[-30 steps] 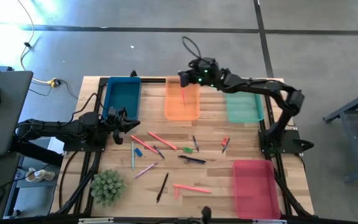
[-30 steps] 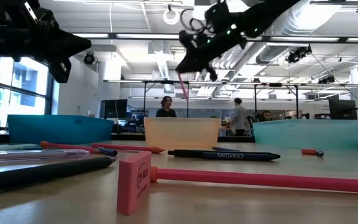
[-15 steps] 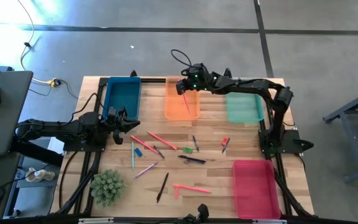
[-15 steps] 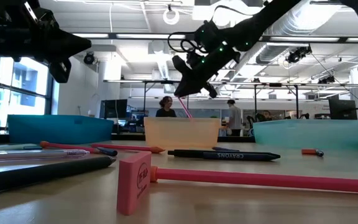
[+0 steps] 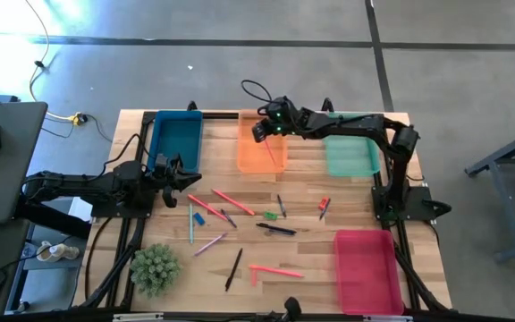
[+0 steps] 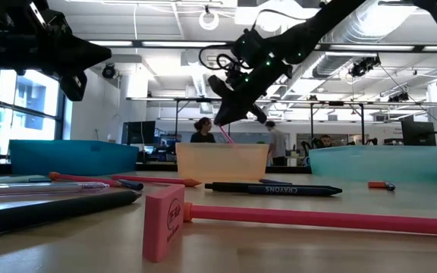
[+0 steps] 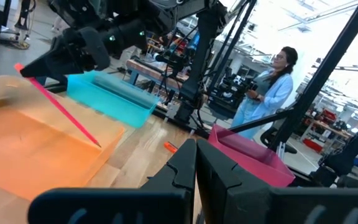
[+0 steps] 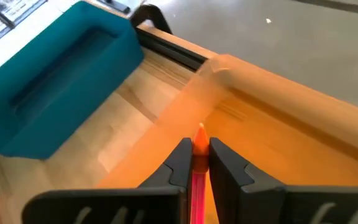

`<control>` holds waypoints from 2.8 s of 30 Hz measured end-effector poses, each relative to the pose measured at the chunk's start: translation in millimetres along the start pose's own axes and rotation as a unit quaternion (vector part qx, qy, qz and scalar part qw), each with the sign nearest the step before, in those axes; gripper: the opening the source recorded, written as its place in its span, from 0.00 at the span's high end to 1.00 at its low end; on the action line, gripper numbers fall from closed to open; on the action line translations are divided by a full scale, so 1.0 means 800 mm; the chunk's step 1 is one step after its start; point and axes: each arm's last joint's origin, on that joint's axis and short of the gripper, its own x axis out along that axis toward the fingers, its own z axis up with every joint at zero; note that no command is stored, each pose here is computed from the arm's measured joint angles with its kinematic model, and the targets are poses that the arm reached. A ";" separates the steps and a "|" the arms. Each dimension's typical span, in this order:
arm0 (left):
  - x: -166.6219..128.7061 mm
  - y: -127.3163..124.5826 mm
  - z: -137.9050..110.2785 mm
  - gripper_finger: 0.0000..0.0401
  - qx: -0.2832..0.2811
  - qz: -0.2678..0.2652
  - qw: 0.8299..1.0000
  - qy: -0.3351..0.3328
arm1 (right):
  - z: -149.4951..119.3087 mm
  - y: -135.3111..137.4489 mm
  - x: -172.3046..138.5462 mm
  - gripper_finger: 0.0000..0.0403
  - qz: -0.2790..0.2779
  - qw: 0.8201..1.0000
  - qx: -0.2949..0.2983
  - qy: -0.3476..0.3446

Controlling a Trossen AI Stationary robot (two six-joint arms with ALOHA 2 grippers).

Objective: Sort crayons/erasers/pens/pencils in bins
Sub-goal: Put the pink pencil into the orange bin, then put the blue crayon into the blue bin

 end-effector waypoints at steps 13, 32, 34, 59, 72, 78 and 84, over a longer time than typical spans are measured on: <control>0.000 0.000 0.000 1.00 0.000 0.000 1.000 0.000 | -0.015 -0.003 0.011 0.95 -0.011 0.999 0.009 0.032; 0.000 0.000 0.000 1.00 0.000 0.001 1.000 0.000 | -0.015 -0.003 0.011 0.71 -0.006 0.999 0.021 0.036; 0.000 0.000 0.000 1.00 -0.001 0.001 1.000 -0.001 | -0.014 -0.003 0.010 0.70 -0.006 0.999 0.021 0.036; -0.001 0.006 0.002 0.66 -0.089 0.082 0.992 -0.042 | 0.052 0.011 -0.164 0.70 -0.033 0.997 -0.060 -0.029; 0.000 -0.011 0.043 0.67 -0.092 0.056 0.988 -0.107 | 0.042 0.019 -0.211 0.70 -0.027 0.990 -0.135 0.005; 0.008 -0.026 0.075 0.67 -0.034 0.077 0.994 -0.072 | 0.048 0.016 -0.239 0.70 -0.026 0.989 -0.146 -0.014; 0.026 -0.036 0.089 0.67 0.000 0.084 0.996 0.039 | 0.049 0.012 -0.267 0.70 -0.025 0.989 -0.142 -0.022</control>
